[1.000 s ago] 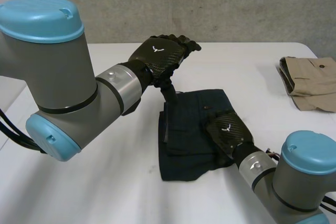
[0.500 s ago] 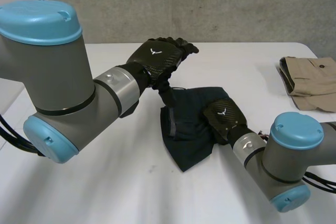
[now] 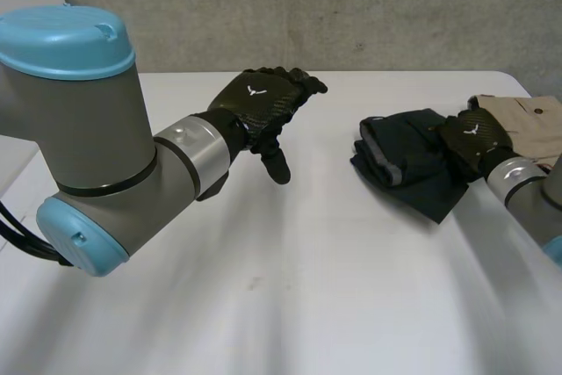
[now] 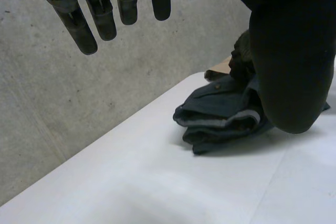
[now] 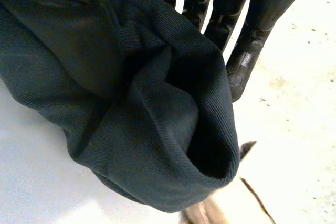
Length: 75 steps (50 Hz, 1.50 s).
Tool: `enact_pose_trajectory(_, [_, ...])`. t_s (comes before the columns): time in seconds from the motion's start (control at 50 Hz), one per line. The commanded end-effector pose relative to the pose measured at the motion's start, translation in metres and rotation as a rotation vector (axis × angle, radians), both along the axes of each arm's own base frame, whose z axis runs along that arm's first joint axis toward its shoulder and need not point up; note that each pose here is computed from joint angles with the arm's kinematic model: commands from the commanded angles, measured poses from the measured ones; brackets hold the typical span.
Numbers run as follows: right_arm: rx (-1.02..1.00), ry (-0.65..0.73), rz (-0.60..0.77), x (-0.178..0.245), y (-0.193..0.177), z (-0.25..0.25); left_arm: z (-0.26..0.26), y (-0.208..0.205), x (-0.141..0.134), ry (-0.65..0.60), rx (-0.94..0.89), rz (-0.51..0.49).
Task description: Fold the laundry.
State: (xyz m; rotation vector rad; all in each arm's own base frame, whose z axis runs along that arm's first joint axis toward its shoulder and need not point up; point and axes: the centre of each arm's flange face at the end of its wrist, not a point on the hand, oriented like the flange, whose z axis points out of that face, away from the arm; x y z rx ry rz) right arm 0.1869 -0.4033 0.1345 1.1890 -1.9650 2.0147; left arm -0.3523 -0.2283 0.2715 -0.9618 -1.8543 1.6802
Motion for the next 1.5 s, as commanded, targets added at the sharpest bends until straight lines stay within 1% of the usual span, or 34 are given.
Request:
enact_pose_trajectory(0.02, [0.045, -0.007, 0.056, -0.005, -0.029, -0.004, -0.005, -0.001, 0.001, -0.008, 0.011, 0.004])
enact_pose_trajectory(0.08, [0.050, -0.017, 0.079, -0.004, -0.035, 0.001, -0.007, -0.002, 0.001, -0.014, 0.012, 0.018])
enact_pose_trajectory(0.14, [-0.014, -0.037, 0.088, -0.004, -0.050, 0.022, -0.007, -0.004, 0.003, -0.015, 0.009, 0.036])
enact_pose_trajectory(0.22, [-0.171, -0.110, 0.041, -0.009, -0.081, 0.075, -0.005, -0.007, 0.004, -0.014, 0.003, 0.049])
enact_pose_trajectory(0.24, [-0.227, -0.152, 0.017, -0.012, -0.090, 0.097, -0.005, -0.008, 0.004, -0.014, 0.002, 0.052])
enact_pose_trajectory(0.28, [-0.295, -0.210, -0.007, -0.017, -0.099, 0.126, -0.005, -0.009, 0.005, -0.011, 0.001, 0.056])
enact_pose_trajectory(0.3, [-0.327, -0.240, -0.012, -0.020, -0.102, 0.140, -0.004, -0.009, 0.005, -0.010, 0.000, 0.056])
enact_pose_trajectory(0.32, [-0.368, -0.302, -0.024, -0.030, -0.109, 0.162, -0.004, -0.010, 0.005, -0.010, 0.000, 0.059])
enact_pose_trajectory(0.38, [-0.405, -0.358, -0.042, -0.051, -0.117, 0.180, -0.003, -0.010, 0.006, -0.010, -0.003, 0.068])
enact_pose_trajectory(0.4, [-0.403, -0.383, -0.065, -0.068, -0.123, 0.181, -0.002, -0.010, 0.006, -0.009, -0.005, 0.071])
enact_pose_trajectory(0.46, [-0.373, -0.391, -0.088, -0.081, -0.128, 0.172, -0.002, -0.010, 0.007, -0.010, -0.003, 0.076])
enact_pose_trajectory(0.52, [-0.299, -0.381, -0.093, -0.085, -0.131, 0.145, -0.003, -0.010, 0.007, -0.012, -0.001, 0.076])
enact_pose_trajectory(0.54, [-0.251, -0.370, -0.091, -0.087, -0.133, 0.125, -0.004, -0.009, 0.007, -0.011, 0.002, 0.076])
enact_pose_trajectory(0.58, [-0.209, -0.348, -0.098, -0.094, -0.134, 0.105, -0.005, -0.009, 0.007, -0.013, 0.004, 0.074])
enact_pose_trajectory(0.6, [-0.191, -0.334, -0.110, -0.100, -0.134, 0.096, -0.005, -0.009, 0.007, -0.014, 0.005, 0.074])
enact_pose_trajectory(0.62, [-0.162, -0.294, -0.133, -0.116, -0.134, 0.077, -0.006, -0.009, 0.007, -0.016, 0.008, 0.074])
enact_pose_trajectory(0.66, [-0.135, -0.254, -0.149, -0.128, -0.133, 0.060, -0.008, -0.008, 0.007, -0.019, 0.011, 0.073])
enact_pose_trajectory(0.68, [-0.112, -0.215, -0.160, -0.137, -0.131, 0.043, -0.009, -0.008, 0.007, -0.021, 0.014, 0.073])
enact_pose_trajectory(0.74, [-0.085, -0.154, -0.172, -0.150, -0.128, 0.021, -0.012, -0.007, 0.007, -0.027, 0.022, 0.073])
enact_pose_trajectory(0.76, [-0.063, -0.129, -0.189, -0.161, -0.126, 0.010, -0.013, -0.007, 0.007, -0.029, 0.025, 0.073])
enact_pose_trajectory(0.84, [0.003, -0.125, -0.198, -0.176, -0.116, -0.004, -0.016, -0.006, 0.008, -0.035, 0.032, 0.071])
enact_pose_trajectory(0.92, [0.034, -0.140, -0.170, -0.182, -0.106, -0.001, -0.016, -0.006, 0.008, -0.036, 0.033, 0.071])
enact_pose_trajectory(1.1, [-0.012, -0.138, -0.086, -0.176, -0.098, 0.033, -0.013, -0.007, 0.007, -0.026, 0.024, 0.071])
enact_pose_trajectory(1.18, [-0.032, -0.149, -0.028, -0.172, -0.098, 0.046, -0.014, -0.007, 0.008, -0.026, 0.026, 0.072])
enact_pose_trajectory(1.26, [-0.058, -0.166, 0.071, -0.166, -0.097, 0.063, -0.014, -0.007, 0.008, -0.016, 0.040, 0.078])
enact_pose_trajectory(1.34, [-0.080, -0.167, 0.122, -0.164, -0.098, 0.073, -0.014, -0.007, 0.009, -0.005, 0.052, 0.082])
enact_pose_trajectory(1.42, [-0.096, -0.158, 0.150, -0.170, -0.101, 0.075, -0.015, -0.006, 0.010, -0.006, 0.055, 0.082])
enact_pose_trajectory(1.5, [-0.081, -0.166, 0.103, -0.190, -0.104, 0.066, -0.015, -0.006, 0.010, -0.007, 0.056, 0.082])
